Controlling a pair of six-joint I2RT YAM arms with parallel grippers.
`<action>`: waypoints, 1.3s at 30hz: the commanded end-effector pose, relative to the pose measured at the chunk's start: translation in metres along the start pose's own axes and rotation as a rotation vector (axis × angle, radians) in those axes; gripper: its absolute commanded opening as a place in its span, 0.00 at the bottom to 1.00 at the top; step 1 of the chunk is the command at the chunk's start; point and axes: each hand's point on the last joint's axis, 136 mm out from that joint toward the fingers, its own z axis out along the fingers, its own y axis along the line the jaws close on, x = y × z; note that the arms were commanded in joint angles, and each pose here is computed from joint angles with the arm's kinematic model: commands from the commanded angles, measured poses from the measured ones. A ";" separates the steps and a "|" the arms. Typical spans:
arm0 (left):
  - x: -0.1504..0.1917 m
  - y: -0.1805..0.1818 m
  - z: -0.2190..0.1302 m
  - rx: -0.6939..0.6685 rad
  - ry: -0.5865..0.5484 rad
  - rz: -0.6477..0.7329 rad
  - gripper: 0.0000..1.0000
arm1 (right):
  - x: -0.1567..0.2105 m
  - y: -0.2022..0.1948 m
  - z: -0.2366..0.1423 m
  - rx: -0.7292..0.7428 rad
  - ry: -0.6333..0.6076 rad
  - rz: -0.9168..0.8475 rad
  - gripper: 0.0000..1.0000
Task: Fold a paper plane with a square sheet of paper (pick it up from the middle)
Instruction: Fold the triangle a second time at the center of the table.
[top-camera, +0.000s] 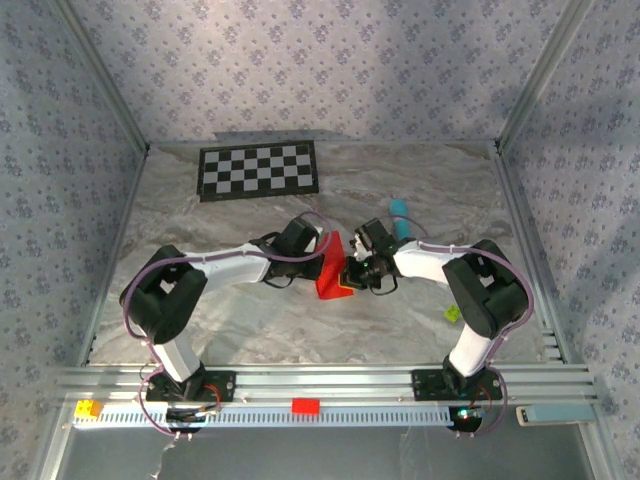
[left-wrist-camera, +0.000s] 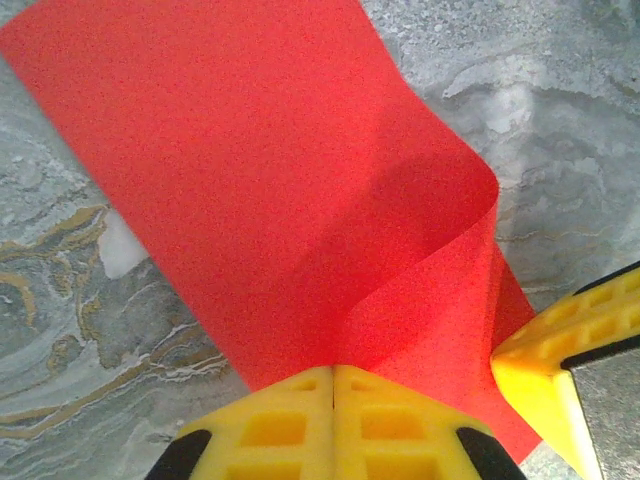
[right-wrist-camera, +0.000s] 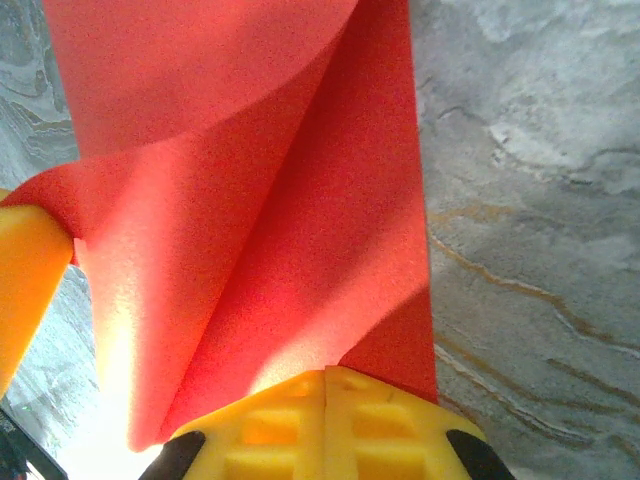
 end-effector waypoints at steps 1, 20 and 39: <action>-0.004 0.006 0.002 -0.037 0.009 0.027 0.00 | 0.015 -0.024 0.004 0.098 0.057 0.029 0.04; 0.000 0.010 0.011 -0.051 0.023 0.033 0.00 | 0.014 -0.024 0.003 0.099 0.055 0.032 0.04; 0.004 0.015 0.021 -0.063 0.033 0.053 0.00 | 0.014 -0.024 0.005 0.097 0.058 0.030 0.04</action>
